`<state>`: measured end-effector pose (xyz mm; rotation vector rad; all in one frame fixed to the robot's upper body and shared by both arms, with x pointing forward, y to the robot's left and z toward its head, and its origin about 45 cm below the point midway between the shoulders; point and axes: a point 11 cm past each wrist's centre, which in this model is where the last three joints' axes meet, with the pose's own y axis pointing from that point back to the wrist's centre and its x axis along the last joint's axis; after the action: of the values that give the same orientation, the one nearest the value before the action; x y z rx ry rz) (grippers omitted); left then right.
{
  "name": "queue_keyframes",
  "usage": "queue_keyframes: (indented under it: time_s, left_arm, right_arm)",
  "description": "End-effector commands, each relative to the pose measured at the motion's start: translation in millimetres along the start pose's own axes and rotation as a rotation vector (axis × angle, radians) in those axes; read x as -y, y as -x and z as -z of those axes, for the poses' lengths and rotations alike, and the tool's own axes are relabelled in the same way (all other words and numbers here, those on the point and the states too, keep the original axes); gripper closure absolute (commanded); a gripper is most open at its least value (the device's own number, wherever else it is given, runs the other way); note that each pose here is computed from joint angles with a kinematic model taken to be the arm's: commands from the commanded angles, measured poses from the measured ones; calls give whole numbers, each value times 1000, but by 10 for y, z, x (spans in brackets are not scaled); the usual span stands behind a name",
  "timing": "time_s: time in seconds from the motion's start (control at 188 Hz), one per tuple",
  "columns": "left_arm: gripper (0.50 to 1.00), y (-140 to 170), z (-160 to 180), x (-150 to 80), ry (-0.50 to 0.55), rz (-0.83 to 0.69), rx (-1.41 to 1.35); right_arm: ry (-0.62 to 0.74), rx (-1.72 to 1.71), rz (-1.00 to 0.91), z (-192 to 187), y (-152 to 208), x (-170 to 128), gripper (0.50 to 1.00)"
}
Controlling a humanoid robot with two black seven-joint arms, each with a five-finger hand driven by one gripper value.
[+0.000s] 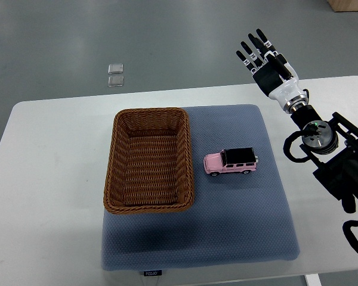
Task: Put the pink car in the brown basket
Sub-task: 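Move the right hand over the pink toy car, fingers open, then lower the right hand onto the car's black roof and close fingers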
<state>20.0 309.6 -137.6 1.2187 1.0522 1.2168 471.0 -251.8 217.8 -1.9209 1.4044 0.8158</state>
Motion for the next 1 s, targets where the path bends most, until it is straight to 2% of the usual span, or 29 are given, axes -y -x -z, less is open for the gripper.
queue_keyframes:
  time_s: [0.0, 0.272, 0.41, 0.49, 0.581, 0.628, 0.634, 0.719, 0.852, 0.996]
  left_arm:
    - [500, 1, 1, 0, 0, 1, 3]
    - [500, -3, -12, 0, 3, -3, 3]
    - [500, 1, -23, 0, 5, -1, 2]
    - [500, 13, -125, 1, 21, 2, 4]
    - [500, 38, -157, 0, 27, 6, 4]
    - [500, 38, -157, 0, 27, 6, 4]
    - [500, 59, -159, -1, 28, 12, 4]
    - [500, 64, -160, -1, 28, 14, 4]
    - [500, 64, -161, -1, 29, 14, 2]
    - [500, 59, -161, -1, 29, 12, 2]
  right_arm:
    - [0, -1, -1, 0, -4, -1, 593]
    - [4, -35, 19, 77, 4, -2, 593]
    - [119, -301, 110, 90, 167, 86, 593]
    - [211, -537, 195, 206, 254, 92, 593]
    - [446, -959, 341, 195, 387, 32, 593]
    - [446, -959, 341, 195, 388, 32, 593]
    - [557, -1178, 421, 169, 455, -23, 593]
    - [719, -1441, 529, 121, 487, -131, 593]
    - [915, -1618, 627, 0, 500, -315, 593]
    - [982, -1658, 651, -128, 526, -406, 593]
